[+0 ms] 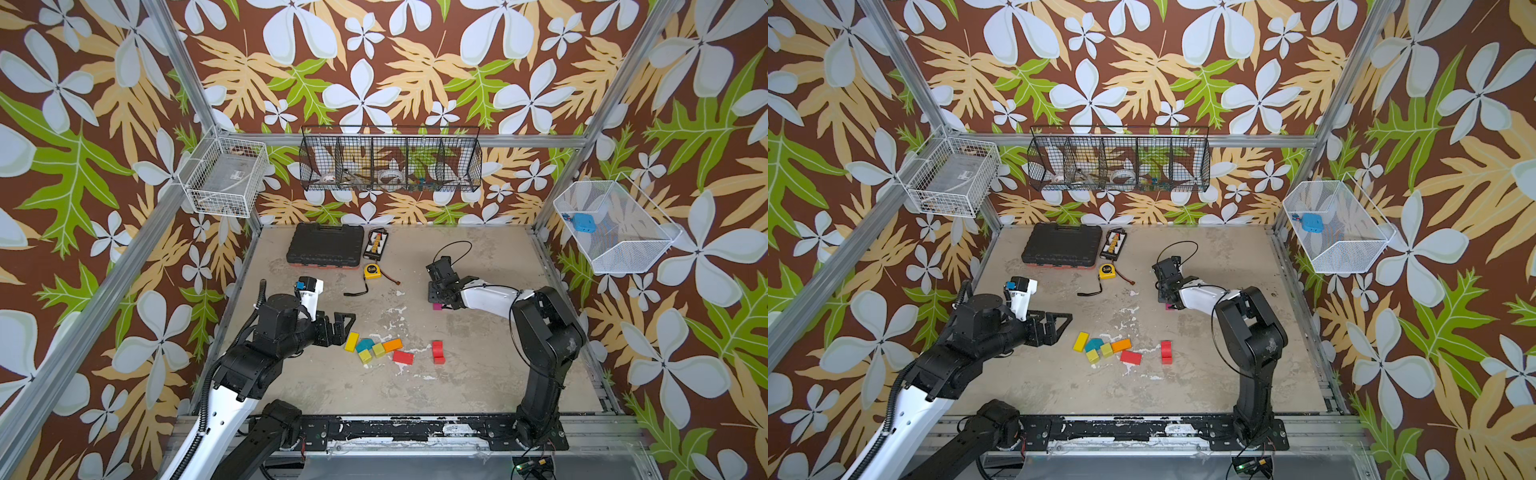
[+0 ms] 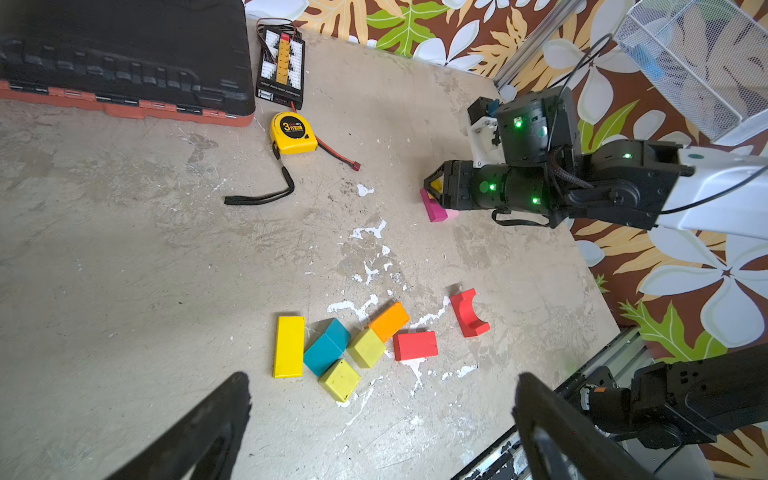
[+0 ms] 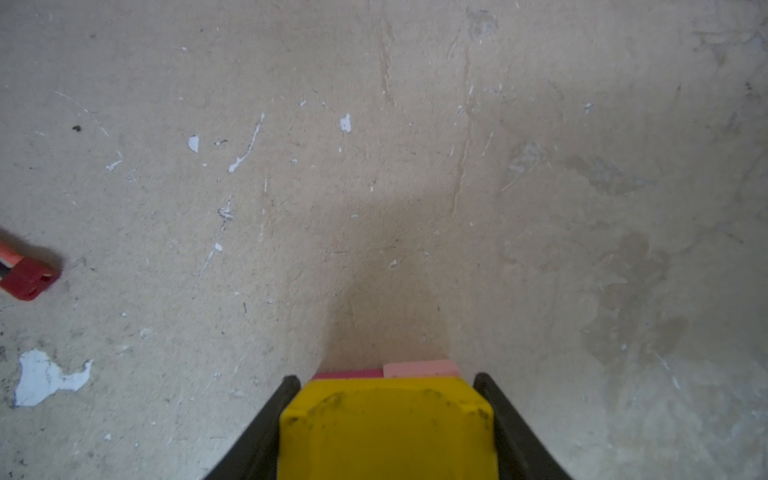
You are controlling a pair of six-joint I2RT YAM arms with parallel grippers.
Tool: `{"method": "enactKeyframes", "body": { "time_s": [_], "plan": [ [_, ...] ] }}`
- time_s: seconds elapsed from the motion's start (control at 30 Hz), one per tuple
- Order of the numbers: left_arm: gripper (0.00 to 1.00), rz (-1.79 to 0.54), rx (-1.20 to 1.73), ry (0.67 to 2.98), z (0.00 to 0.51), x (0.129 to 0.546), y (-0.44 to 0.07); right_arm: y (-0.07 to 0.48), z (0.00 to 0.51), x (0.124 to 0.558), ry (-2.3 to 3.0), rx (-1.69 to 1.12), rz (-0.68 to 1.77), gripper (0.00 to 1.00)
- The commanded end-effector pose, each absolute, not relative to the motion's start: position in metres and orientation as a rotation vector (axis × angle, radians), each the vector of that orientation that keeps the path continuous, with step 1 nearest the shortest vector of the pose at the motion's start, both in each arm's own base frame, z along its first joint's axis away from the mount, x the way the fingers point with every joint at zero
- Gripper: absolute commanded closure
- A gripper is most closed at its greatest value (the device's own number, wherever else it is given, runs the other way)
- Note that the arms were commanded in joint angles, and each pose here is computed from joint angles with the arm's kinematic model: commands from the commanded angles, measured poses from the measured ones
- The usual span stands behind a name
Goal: Build the wood block tower
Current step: 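Hold the yellow arch block on top of the pink and magenta blocks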
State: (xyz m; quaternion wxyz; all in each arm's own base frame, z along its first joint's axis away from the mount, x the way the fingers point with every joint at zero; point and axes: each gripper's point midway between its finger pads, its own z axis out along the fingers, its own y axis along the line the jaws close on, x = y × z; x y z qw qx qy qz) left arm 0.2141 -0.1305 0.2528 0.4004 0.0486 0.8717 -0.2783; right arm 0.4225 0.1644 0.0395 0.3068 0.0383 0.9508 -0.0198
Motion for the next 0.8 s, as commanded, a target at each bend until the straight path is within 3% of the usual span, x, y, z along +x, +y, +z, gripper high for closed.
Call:
{"method": "enactKeyframes", "body": {
  "time_s": [0.0,0.7,0.77],
  "plan": [
    [0.00,-0.698,0.130,2.178,0.2578,0.2171,-0.1307,0.1604,0.0353,0.4157,2.541,0.101,-0.070,0.47],
    [0.00,-0.697,0.128,2.180,0.2574,0.2170,-0.1304,0.1631,0.0375,0.4115,2.542,0.096,-0.035,0.45],
    [0.00,-0.697,0.128,2.180,0.2573,0.2170,-0.1304,0.1627,0.0363,0.4116,2.544,0.098,-0.035,0.42]
  ]
}}
